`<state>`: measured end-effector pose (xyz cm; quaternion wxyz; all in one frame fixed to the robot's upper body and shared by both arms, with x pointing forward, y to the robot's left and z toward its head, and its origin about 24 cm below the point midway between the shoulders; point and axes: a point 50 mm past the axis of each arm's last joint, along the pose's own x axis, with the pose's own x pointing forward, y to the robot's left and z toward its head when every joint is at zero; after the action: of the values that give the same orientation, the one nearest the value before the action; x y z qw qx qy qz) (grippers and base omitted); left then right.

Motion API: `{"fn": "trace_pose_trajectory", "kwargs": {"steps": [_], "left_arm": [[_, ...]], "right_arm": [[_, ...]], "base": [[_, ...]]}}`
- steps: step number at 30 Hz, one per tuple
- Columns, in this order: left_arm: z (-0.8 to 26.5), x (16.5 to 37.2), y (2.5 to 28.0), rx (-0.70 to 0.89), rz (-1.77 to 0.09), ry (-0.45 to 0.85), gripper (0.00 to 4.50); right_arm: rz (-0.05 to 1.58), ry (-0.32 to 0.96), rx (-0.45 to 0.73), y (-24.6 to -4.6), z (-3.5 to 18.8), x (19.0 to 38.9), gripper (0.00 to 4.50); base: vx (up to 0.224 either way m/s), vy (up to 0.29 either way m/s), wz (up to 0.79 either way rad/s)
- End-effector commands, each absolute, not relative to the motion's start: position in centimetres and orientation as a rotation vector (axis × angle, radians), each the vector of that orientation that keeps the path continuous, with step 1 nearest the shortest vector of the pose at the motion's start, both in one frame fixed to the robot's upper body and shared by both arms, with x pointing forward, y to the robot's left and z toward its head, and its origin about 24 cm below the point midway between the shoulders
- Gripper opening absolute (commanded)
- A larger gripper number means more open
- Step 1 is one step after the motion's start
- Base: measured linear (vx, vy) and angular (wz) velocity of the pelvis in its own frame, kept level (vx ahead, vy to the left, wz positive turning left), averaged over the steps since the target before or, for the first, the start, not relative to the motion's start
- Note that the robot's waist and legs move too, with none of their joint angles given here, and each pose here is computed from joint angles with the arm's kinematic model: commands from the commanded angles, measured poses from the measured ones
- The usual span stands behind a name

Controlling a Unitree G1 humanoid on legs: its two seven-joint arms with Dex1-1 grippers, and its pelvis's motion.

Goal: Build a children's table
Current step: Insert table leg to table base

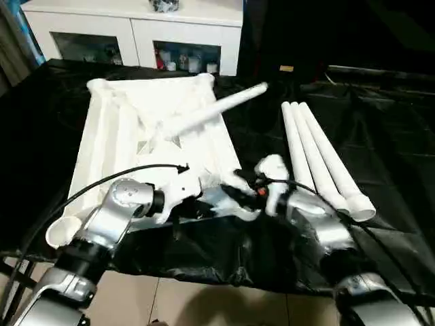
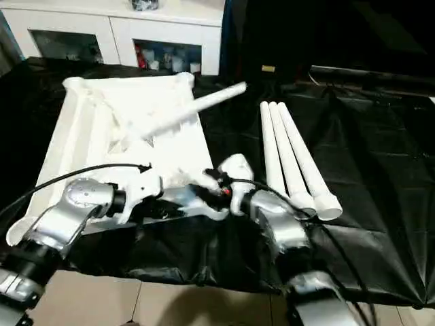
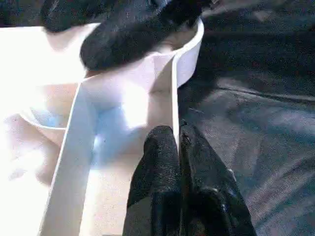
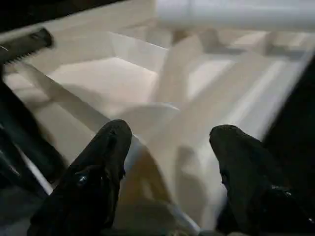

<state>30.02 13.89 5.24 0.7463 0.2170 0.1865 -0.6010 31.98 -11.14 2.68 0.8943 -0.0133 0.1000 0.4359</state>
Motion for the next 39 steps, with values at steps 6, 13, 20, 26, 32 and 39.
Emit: {"fn": "trace_pose_trajectory", "kwargs": {"steps": [6,13,20,26,32,39], "left_arm": [[5.5,29.2,13.9,0.483,-1.383,0.369,0.00],[6.6,29.5,14.0,0.416,-1.347,0.320,0.68],[7.0,29.5,14.3,0.442,-1.330,0.284,1.32],[8.4,29.7,14.4,0.348,-1.332,0.229,1.85],[9.7,30.5,14.4,0.256,-1.275,0.170,2.30],[11.8,35.1,15.5,0.252,-0.922,0.108,2.73]], "right_arm": [[0.839,0.209,-0.052,-13.0,2.8,31.8,2.98],[0.818,0.209,-0.041,-13.7,3.2,31.8,3.69],[0.809,0.217,-0.061,-13.9,3.2,31.8,4.23],[0.810,0.218,-0.054,-13.9,3.3,31.8,4.50],[0.796,0.205,-0.053,-14.1,3.6,32.0,4.50],[0.779,0.159,-0.018,-15.1,4.9,31.9,4.50]], "base": [[0.000,0.000,0.00],[0.000,0.000,0.00],[0.000,0.000,0.00],[0.000,0.000,0.00],[0.000,0.000,0.00],[0.000,0.000,0.00]]}}
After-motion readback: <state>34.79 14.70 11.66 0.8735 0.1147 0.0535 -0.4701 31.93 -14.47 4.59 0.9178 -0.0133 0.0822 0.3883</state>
